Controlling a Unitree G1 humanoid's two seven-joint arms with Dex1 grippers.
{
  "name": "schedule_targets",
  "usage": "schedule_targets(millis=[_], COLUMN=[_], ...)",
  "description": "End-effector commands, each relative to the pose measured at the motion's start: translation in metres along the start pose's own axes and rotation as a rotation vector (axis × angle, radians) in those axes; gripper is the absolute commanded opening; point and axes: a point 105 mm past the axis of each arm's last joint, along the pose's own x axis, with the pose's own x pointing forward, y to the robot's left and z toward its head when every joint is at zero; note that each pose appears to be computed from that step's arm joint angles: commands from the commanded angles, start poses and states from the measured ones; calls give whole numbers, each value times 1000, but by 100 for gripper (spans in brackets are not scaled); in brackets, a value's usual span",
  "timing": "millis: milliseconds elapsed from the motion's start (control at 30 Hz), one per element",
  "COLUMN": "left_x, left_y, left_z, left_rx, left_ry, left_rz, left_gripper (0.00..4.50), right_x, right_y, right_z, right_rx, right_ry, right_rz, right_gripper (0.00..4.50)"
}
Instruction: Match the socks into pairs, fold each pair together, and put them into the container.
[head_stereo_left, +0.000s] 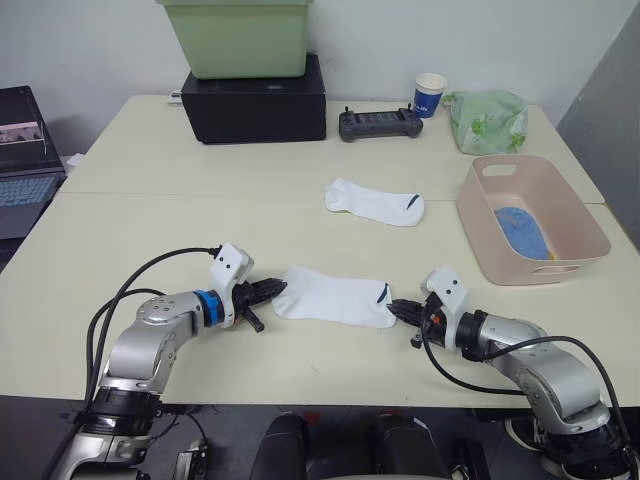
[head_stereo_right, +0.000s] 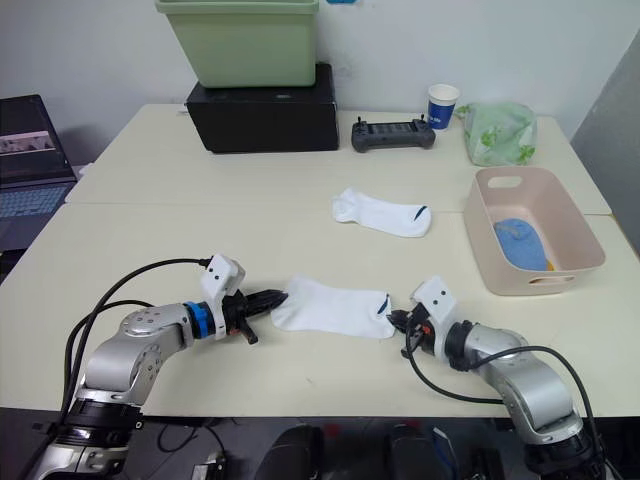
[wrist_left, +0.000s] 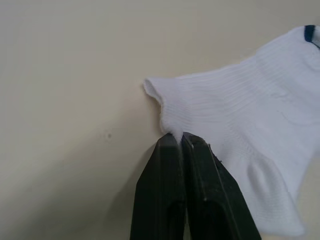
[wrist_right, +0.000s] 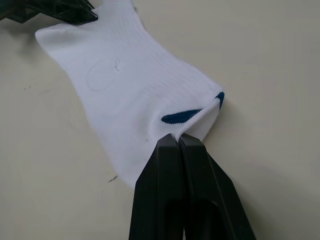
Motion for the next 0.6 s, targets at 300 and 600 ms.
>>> schedule_targets(millis=[300, 600], left_x=[-25, -45], left_y=[-26, -42], left_z=[8, -8], left_rx=[-102, -156], left_ry=[-52, -11], left_rz=[-21, 17], left_gripper=[1, 1], right_x=[-10, -15], right_y=[3, 16], right_z=[20, 17], right_rx=[-14, 17], right_ry=[-43, -13], right_rz=[79, 206], right_gripper=[0, 0])
